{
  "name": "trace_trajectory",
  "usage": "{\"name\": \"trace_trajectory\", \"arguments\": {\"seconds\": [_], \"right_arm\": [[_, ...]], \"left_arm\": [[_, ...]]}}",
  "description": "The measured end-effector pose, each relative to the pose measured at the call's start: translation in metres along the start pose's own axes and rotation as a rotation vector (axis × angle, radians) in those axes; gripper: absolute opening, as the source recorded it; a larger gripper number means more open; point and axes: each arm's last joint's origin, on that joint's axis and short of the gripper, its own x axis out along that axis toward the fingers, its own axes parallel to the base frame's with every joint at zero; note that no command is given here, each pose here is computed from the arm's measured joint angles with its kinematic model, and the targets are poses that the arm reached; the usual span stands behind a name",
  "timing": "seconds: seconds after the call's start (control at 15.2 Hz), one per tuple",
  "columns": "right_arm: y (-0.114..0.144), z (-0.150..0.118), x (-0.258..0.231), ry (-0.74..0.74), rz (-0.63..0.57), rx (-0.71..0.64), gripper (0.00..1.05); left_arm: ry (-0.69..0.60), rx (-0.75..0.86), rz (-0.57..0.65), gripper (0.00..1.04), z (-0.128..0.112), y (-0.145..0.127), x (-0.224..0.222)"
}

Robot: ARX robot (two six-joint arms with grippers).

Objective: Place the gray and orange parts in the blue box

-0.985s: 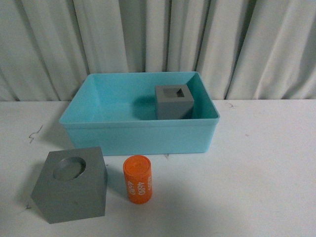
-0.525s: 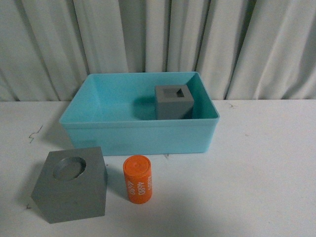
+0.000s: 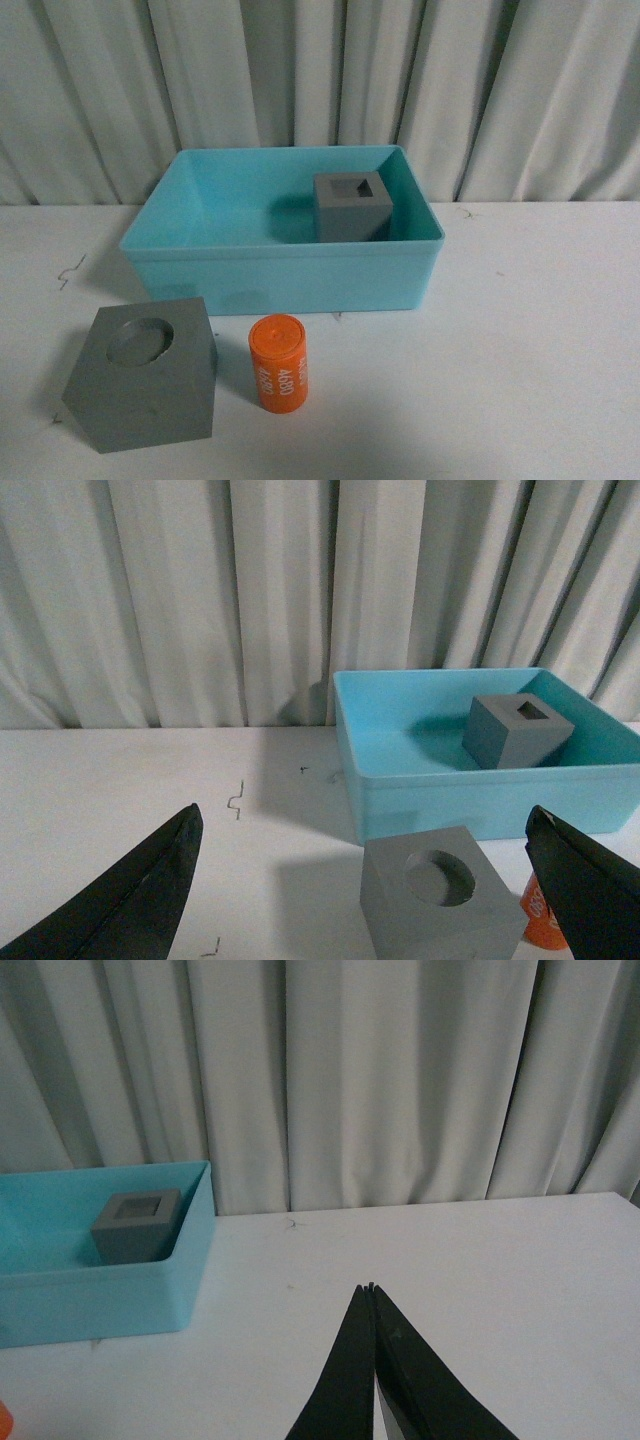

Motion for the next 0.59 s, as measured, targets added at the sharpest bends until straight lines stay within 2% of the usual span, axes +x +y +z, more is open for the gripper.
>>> {"name": "trace_trajectory", "arguments": {"seconds": [0.46,0.53,0.59], "right_arm": [[0.0,0.0,-0.02,-0.016,0.002,0.0,0.02],[0.0,-0.003,-0.02,0.006,0.002,-0.001,0.08],[0.0,-0.003,-0.02,0.006,0.002,-0.001,0.48]], "left_arm": [[0.0,0.0,0.0,0.98,0.0,0.0,0.0],[0.0,0.0,0.0,0.98,0.0,0.0,0.0],[0.0,0.0,0.0,0.98,0.0,0.0,0.0]]}}
